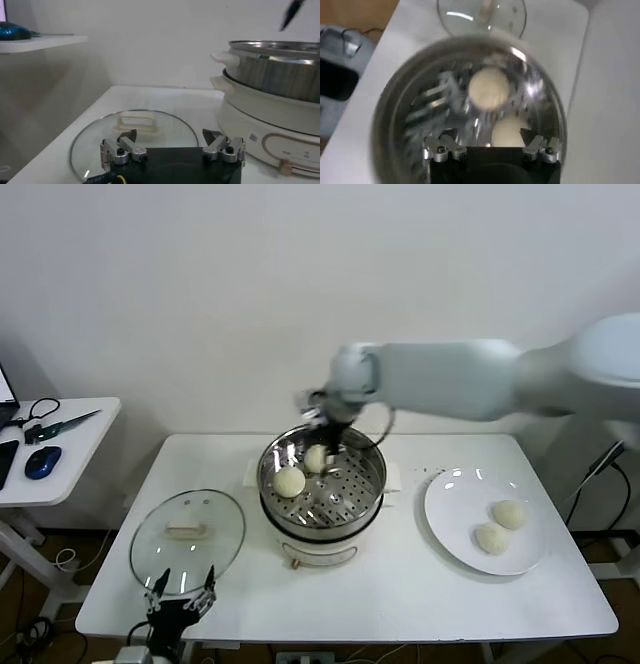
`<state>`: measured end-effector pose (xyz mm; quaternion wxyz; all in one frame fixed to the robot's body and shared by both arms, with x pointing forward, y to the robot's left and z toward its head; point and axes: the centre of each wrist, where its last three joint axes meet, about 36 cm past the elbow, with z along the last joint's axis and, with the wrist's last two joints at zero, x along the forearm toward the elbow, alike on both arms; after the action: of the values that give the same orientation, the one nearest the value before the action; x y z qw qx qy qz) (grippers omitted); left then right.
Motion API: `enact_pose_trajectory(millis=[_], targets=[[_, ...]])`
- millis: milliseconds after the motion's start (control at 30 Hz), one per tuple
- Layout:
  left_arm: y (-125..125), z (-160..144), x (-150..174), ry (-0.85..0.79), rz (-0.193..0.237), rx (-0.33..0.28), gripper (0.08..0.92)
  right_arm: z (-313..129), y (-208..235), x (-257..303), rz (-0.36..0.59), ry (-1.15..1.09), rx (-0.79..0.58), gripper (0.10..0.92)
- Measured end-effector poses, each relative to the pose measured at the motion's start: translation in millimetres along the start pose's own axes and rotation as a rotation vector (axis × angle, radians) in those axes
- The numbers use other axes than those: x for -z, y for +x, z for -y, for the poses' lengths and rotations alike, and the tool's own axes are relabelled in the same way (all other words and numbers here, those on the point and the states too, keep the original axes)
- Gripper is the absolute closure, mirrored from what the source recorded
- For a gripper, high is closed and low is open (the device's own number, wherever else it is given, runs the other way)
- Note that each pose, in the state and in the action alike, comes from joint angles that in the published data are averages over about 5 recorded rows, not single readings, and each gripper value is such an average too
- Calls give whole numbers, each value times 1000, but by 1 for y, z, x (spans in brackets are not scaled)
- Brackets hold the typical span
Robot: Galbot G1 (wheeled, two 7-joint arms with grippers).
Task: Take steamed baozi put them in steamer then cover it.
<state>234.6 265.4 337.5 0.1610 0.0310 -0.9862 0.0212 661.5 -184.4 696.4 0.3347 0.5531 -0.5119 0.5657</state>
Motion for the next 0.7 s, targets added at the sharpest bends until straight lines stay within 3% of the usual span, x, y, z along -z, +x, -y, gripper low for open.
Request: enact_pose_trajectory(millis=[267, 700], targets=[[-1, 3, -1, -4, -3, -5, 177, -59, 7, -123, -59, -99, 19, 200], [1, 5, -3, -1, -14, 1, 177, -139, -73, -220, -122, -215, 62, 200]])
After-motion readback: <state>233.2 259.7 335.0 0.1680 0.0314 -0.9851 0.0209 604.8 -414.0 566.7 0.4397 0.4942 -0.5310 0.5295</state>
